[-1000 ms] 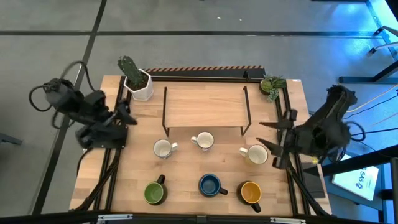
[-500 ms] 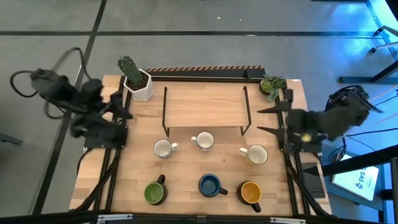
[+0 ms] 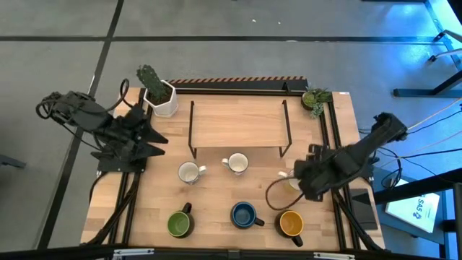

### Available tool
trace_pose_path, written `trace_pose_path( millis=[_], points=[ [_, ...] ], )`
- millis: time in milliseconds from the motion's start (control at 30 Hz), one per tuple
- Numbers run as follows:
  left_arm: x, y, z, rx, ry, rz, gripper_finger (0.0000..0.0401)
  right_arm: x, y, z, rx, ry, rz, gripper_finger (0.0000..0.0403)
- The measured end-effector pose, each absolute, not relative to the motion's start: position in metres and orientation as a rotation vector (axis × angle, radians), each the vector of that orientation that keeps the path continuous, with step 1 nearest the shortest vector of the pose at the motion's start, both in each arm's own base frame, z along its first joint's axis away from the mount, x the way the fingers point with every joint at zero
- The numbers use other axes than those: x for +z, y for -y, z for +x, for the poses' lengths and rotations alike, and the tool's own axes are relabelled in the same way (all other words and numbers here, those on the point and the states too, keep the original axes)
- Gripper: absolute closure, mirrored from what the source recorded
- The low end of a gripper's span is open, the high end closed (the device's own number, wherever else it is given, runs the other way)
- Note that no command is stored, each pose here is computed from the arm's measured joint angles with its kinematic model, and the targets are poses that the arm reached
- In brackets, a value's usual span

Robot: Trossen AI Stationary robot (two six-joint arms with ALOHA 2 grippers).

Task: Place coffee mugs
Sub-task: Put the yellow cup on the shelf

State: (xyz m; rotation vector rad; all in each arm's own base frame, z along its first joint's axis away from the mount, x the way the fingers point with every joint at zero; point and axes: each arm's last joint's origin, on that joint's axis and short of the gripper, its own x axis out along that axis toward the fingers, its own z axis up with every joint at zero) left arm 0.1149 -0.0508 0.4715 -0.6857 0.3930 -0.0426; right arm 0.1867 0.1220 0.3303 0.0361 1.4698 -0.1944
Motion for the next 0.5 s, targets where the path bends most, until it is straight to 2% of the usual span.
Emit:
trace_pose_path(
  millis=[167,267,500],
  points=[
    [0.473,0.047,0.116,-0.057,-0.389,-0.705,0.0138,0.307,-0.101,0.177,-0.115,-1.642,0.094,0.0194],
    [0.473,0.045,0.117,-0.060,-0.392,-0.696,0.0138,0.311,-0.084,0.174,-0.069,-1.593,0.096,0.0194],
    [0.472,0.042,0.119,-0.062,-0.399,-0.701,0.0138,0.304,-0.056,0.171,-0.118,-1.506,0.116,0.0194]
  ],
)
